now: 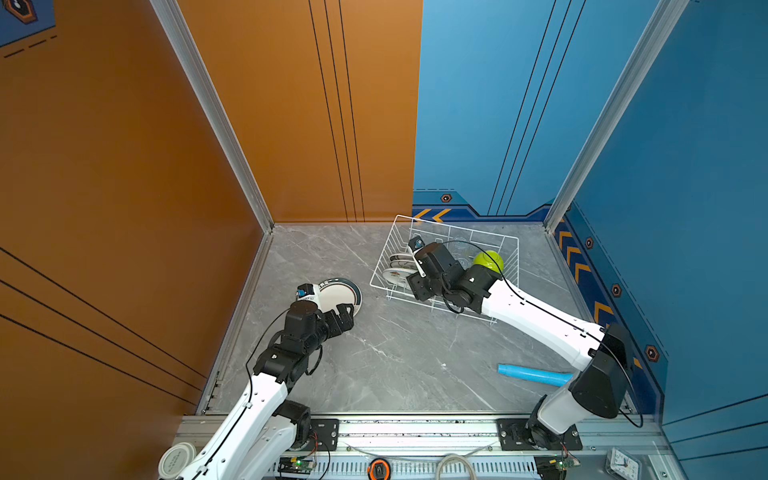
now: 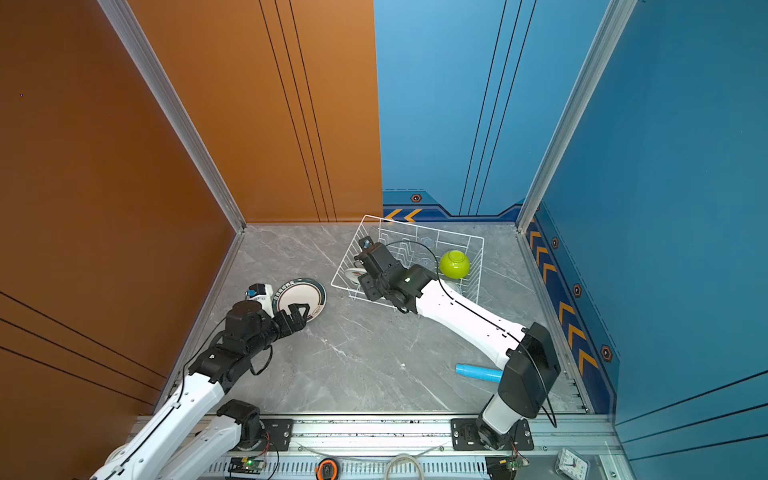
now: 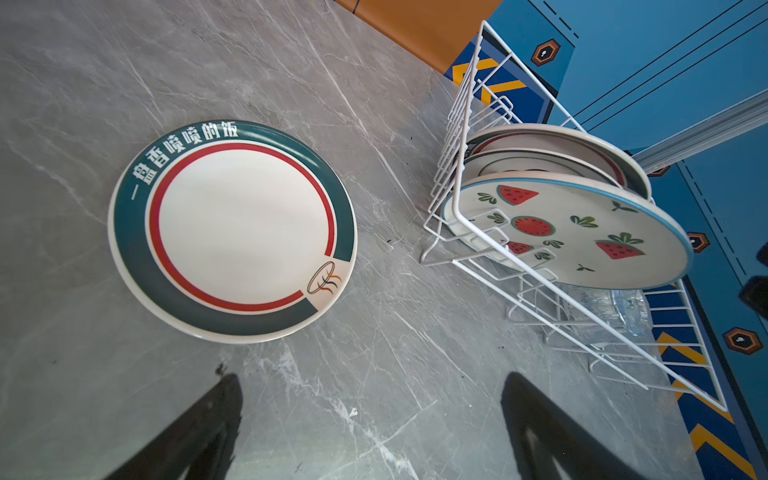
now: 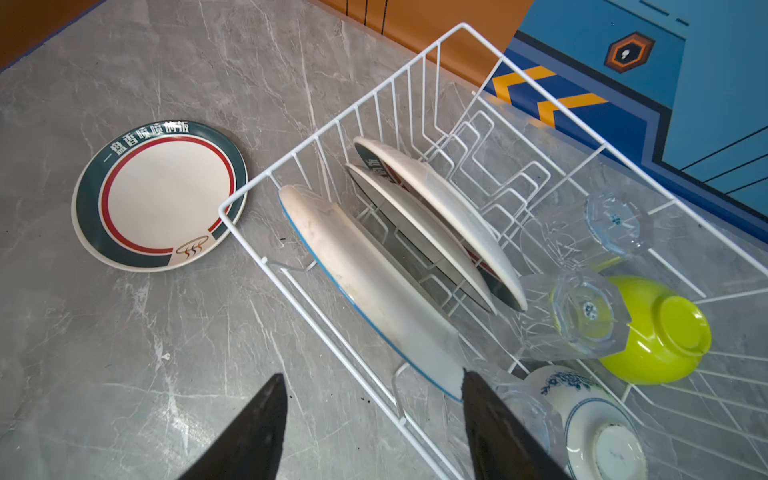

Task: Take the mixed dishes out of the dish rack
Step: 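Release the plate with the left gripper while right gripper reaches into the rack, then grasp the watermelon-print plate rim with the right gripper, then lift the plate upright out of the rack while left gripper reaches toward it, then close the left gripper on the plate rim and open the right gripper, then carry the plate with the left gripper and lower it flat onto the table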

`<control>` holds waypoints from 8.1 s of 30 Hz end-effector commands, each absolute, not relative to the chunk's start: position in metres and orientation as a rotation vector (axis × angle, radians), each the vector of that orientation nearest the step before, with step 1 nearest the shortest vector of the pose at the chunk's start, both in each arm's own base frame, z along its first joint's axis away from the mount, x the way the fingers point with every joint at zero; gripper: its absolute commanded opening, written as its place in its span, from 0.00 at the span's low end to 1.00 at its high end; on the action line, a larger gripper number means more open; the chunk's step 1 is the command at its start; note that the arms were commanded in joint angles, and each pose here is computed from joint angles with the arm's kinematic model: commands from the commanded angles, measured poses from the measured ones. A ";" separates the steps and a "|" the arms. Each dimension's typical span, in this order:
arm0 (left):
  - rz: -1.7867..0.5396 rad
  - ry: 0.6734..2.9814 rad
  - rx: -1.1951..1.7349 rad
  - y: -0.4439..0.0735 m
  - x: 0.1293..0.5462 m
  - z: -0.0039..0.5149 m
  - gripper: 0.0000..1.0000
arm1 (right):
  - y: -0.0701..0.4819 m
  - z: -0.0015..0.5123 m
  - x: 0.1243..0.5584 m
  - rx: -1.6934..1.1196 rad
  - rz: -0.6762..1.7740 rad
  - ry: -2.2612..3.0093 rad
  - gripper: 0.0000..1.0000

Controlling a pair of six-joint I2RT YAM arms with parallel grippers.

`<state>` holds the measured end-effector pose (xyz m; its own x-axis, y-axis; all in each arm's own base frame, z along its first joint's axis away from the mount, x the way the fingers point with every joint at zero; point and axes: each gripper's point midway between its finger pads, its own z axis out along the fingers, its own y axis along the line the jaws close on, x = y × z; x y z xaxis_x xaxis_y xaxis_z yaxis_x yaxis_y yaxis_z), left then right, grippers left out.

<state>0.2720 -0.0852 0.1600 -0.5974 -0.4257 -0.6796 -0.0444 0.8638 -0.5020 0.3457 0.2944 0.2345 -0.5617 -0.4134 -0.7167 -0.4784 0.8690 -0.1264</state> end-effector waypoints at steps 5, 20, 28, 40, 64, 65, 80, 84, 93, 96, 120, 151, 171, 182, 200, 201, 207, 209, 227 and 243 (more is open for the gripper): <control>-0.543 2.068 -0.299 -0.085 0.282 0.174 0.98 | 0.295 0.220 0.357 -0.755 -0.051 2.270 0.63; -0.562 2.063 -0.296 -0.088 0.281 0.178 0.98 | 0.309 0.197 0.371 -0.801 -0.096 2.311 0.53; -0.574 2.083 -0.292 -0.091 0.283 0.172 0.98 | 0.305 0.185 0.371 -0.825 -0.153 2.329 0.48; -0.559 2.082 -0.303 -0.090 0.286 0.173 0.98 | 0.304 0.187 0.370 -0.880 -0.244 2.289 0.22; -0.547 2.099 -0.289 -0.098 0.293 0.175 0.98 | 0.302 0.261 0.374 -0.815 -0.210 2.147 0.00; -0.546 2.099 -0.289 -0.098 0.293 0.174 0.98 | 0.301 0.262 0.374 -0.812 -0.213 2.144 0.00; -0.538 2.114 -0.271 -0.106 0.302 0.177 0.98 | 0.290 0.308 0.378 -0.715 -0.209 2.071 0.00; -0.524 2.108 -0.267 -0.107 0.305 0.181 0.98 | 0.283 0.317 0.381 -0.666 -0.200 2.068 0.00; -0.510 2.107 -0.255 -0.111 0.313 0.185 0.98 | 0.267 0.334 0.383 -0.590 -0.159 2.062 0.00; -0.508 2.108 -0.257 -0.112 0.315 0.185 0.98 | 0.262 0.341 0.383 -0.564 -0.146 2.055 0.00; -0.641 2.087 -0.231 -0.145 0.333 0.208 0.98 | 0.211 0.332 0.393 -0.320 -0.004 2.134 0.00; -1.038 2.032 -0.165 -0.249 0.343 0.232 1.00 | 0.188 0.341 0.394 -0.089 0.289 2.127 0.00; -1.137 1.981 -0.186 -0.273 0.369 0.237 0.92 | 0.185 0.362 0.384 -0.025 0.478 2.075 0.00; -1.241 1.926 -0.195 -0.277 0.379 0.245 0.76 | 0.188 0.370 0.376 -0.008 0.570 2.040 0.00; -1.366 1.834 -0.122 -0.285 0.371 0.275 0.51 | 0.198 0.354 0.377 -0.016 0.636 2.071 0.00; -1.370 1.832 -0.117 -0.286 0.370 0.276 0.51 | 0.199 0.353 0.377 -0.019 0.640 2.074 0.00; -1.391 1.815 -0.077 -0.289 0.367 0.286 0.38 | 0.203 0.351 0.377 -0.030 0.659 2.082 0.00; -1.391 1.809 -0.078 -0.288 0.367 0.288 0.35 | 0.203 0.349 0.377 -0.030 0.654 2.084 0.00; -1.278 1.826 -0.091 -0.267 0.365 0.292 0.00 | 0.198 0.343 0.370 -0.013 0.676 2.083 0.15; -1.194 1.824 -0.173 -0.224 0.366 0.303 0.00 | 0.188 0.335 0.356 0.038 0.737 2.028 0.60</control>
<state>0.3661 -0.2367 0.2389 -0.6811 -0.4840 -0.5494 0.2175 0.5827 -0.7830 0.3601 0.1884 0.3322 -0.5685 0.2810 -0.7732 -0.2504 0.8361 0.4880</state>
